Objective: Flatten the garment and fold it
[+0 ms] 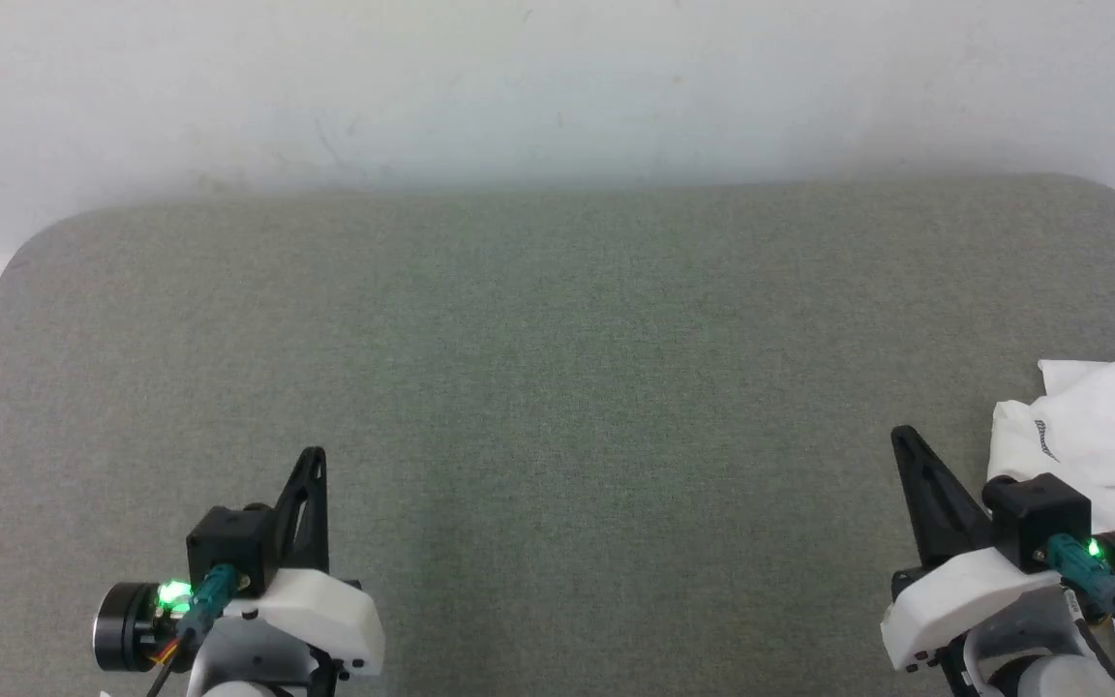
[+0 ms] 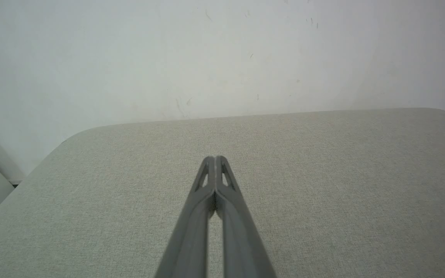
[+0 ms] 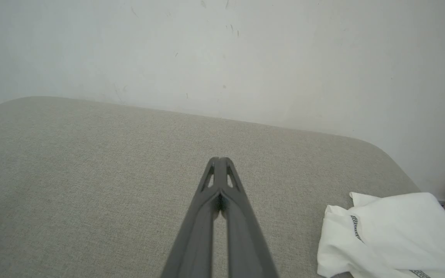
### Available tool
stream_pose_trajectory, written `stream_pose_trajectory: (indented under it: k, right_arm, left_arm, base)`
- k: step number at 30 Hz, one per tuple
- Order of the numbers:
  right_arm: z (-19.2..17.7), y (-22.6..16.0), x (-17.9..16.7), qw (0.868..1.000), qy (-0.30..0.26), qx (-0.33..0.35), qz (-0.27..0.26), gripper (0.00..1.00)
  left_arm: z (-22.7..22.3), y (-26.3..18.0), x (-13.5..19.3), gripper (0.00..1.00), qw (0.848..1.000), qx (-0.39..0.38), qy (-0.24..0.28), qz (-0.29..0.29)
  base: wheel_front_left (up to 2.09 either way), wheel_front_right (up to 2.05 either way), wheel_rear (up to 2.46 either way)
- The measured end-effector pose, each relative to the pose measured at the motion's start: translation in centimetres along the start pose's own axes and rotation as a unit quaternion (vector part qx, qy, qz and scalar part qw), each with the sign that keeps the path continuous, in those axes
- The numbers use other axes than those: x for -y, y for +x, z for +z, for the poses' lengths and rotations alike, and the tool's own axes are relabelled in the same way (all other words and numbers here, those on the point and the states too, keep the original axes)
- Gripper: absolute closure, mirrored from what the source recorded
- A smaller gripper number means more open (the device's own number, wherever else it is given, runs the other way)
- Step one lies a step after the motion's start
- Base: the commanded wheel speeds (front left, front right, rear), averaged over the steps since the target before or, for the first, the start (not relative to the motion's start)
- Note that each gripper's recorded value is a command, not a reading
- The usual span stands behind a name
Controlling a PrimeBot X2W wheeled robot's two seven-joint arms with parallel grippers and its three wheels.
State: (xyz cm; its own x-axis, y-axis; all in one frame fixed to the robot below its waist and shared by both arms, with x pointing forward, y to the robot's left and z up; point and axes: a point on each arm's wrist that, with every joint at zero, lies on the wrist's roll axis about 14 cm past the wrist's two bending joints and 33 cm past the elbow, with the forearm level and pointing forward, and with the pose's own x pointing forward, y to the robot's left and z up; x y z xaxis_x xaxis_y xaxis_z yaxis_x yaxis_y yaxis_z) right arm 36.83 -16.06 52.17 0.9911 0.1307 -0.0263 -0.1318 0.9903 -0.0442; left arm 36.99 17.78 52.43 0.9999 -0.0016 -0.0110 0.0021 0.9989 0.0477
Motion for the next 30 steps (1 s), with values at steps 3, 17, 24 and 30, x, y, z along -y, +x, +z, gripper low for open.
stream_pose_trajectory:
  k: [3,17,24,30]
  right_arm:
    - [0.0,0.0,0.0,1.0,0.0,0.0,0.0,1.0]
    - [0.0,0.0,0.0,1.0,0.0,0.0,0.0,1.0]
    - [0.0,0.0,0.0,1.0,0.0,0.0,0.0,1.0]
    - [0.0,0.0,0.0,1.0,0.0,0.0,0.0,1.0]
  left_arm:
    - [0.0,0.0,0.0,1.0,1.0,0.0,0.0,0.0]
    - [0.0,0.0,0.0,1.0,1.0,0.0,0.0,0.0]
    - [0.0,0.0,0.0,1.0,1.0,0.0,0.0,0.0]
    - [0.0,0.0,0.0,1.0,1.0,0.0,0.0,0.0]
  base:
    - [0.0,0.0,0.0]
    - [0.0,0.0,0.0]
    - [0.0,0.0,0.0]
    - [0.0,0.0,0.0]
